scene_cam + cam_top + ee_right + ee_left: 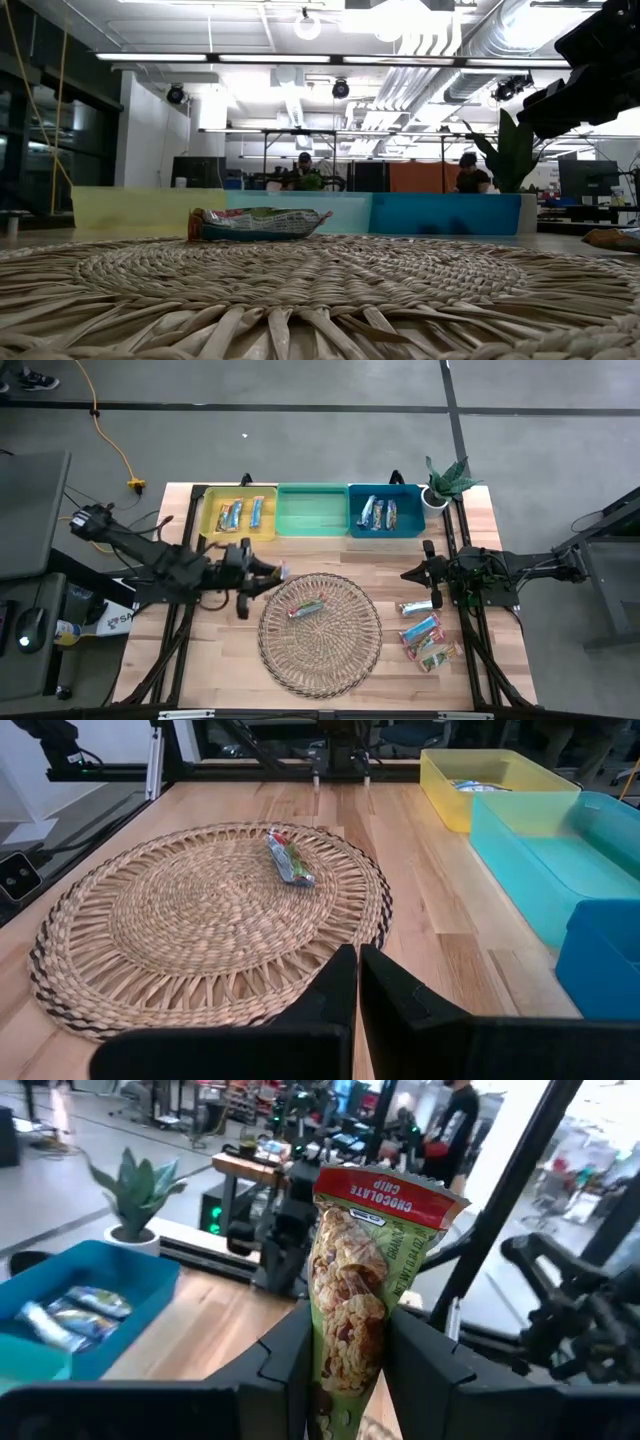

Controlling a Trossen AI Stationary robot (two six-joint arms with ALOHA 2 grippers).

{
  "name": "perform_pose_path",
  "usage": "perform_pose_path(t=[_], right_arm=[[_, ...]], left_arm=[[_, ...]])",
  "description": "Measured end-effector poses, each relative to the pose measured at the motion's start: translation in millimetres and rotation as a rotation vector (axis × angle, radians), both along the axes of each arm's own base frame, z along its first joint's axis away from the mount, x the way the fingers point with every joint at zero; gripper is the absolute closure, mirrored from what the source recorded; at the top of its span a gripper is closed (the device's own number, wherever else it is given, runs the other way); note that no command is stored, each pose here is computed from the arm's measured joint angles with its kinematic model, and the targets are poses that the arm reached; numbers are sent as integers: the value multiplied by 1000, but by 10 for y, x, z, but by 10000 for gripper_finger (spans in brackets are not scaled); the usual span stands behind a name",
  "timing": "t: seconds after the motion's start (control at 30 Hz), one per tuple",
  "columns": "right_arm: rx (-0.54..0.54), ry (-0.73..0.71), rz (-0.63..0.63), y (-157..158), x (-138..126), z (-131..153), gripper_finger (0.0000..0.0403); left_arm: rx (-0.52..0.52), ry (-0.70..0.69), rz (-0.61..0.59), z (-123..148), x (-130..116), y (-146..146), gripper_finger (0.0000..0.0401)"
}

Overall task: Pick and place Granola Bars by type
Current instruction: Put the red granola bar into the green bin

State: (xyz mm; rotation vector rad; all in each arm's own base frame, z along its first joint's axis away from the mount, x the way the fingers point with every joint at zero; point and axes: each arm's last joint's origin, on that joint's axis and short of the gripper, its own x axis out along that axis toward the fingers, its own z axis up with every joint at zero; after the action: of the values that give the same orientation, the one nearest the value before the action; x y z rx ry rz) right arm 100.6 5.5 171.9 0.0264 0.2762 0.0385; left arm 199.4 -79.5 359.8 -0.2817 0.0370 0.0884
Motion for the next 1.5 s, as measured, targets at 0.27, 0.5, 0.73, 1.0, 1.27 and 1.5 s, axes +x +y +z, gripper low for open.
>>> perform_pose_path(t=[0.27, 0.5, 0.73, 1.0, 1.27, 1.5], right_arm=[[0, 0, 0, 0, 0, 0, 402], [0, 0, 0, 0, 0, 0, 402], [0, 0, 0, 0, 0, 0, 402], [0, 0, -1, 0, 0, 0, 402], [0, 0, 0, 0, 0, 0, 402], [0, 0, -1, 0, 0, 0, 402]], left_arm=[[-51, -146, -41, 78, 276, 281, 296], [-99, -239, 58, 102, 439, 695, 296], [-343, -271, 317, 0, 512, 1228, 296], [-491, -223, 679, -320, 591, 1776, 296], [-628, -63, 861, -840, 738, 2230, 296], [-631, 247, 997, -987, 950, 2553, 296]])
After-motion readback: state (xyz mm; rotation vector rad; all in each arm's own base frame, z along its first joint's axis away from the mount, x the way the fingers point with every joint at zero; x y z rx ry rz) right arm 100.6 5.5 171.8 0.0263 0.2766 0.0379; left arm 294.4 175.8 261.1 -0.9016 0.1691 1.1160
